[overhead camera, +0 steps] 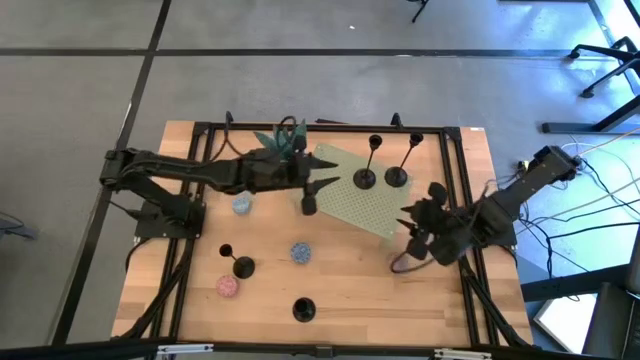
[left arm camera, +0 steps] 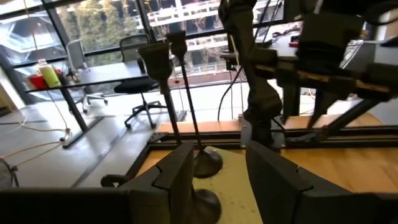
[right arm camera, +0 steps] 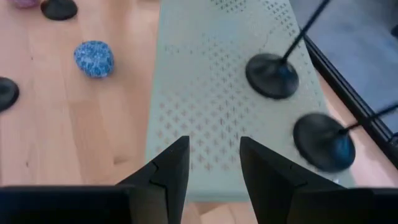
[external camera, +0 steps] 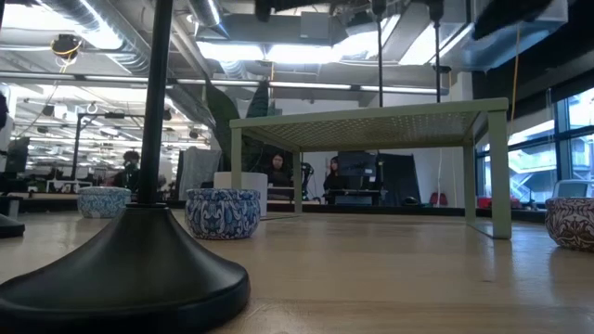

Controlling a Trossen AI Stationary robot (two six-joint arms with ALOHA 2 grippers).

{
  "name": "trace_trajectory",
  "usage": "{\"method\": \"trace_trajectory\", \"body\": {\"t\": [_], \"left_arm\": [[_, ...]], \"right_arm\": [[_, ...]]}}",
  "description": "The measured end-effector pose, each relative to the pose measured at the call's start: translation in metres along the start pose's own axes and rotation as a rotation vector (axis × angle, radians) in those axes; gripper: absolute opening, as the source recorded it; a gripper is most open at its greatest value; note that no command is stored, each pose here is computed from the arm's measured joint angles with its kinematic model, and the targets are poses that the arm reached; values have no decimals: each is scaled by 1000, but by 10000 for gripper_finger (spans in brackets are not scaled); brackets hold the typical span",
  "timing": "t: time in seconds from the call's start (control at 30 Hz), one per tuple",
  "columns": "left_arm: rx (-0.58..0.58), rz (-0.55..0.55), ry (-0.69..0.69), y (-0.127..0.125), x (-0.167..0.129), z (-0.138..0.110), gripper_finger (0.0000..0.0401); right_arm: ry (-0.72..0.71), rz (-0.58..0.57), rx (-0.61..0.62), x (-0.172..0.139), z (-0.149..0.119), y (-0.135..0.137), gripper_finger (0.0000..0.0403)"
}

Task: Stock candles and holders on shelf
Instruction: Align the black candle holder with the other black candle holder on the shelf

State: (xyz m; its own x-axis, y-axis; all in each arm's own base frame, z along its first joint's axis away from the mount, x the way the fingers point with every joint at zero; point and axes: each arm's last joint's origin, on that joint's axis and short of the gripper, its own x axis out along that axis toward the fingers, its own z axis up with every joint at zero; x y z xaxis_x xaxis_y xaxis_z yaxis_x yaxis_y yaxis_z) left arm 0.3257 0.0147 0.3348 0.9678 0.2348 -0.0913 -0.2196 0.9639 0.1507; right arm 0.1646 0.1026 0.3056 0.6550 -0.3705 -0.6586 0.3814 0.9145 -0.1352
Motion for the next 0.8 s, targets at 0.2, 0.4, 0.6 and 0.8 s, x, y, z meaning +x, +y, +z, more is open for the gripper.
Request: {"method": "trace_trajectory", "body": {"t": [0.2, 0.4, 0.6, 0.8], "left_arm": [[-31, 9, -3, 14, 31, -17, 143], [-63, 0, -45, 28, 62, -45, 143], [-62, 30, -95, 36, 82, -65, 143], [-104, -27, -115, 40, 98, -84, 143]], "right_arm": [[-22, 19, -4, -1, -33, -11, 146], [-38, 53, 25, 1, -48, -22, 146], [-59, 77, 51, -1, -46, -25, 146], [-73, 87, 14, -2, -44, -23, 146]]}}
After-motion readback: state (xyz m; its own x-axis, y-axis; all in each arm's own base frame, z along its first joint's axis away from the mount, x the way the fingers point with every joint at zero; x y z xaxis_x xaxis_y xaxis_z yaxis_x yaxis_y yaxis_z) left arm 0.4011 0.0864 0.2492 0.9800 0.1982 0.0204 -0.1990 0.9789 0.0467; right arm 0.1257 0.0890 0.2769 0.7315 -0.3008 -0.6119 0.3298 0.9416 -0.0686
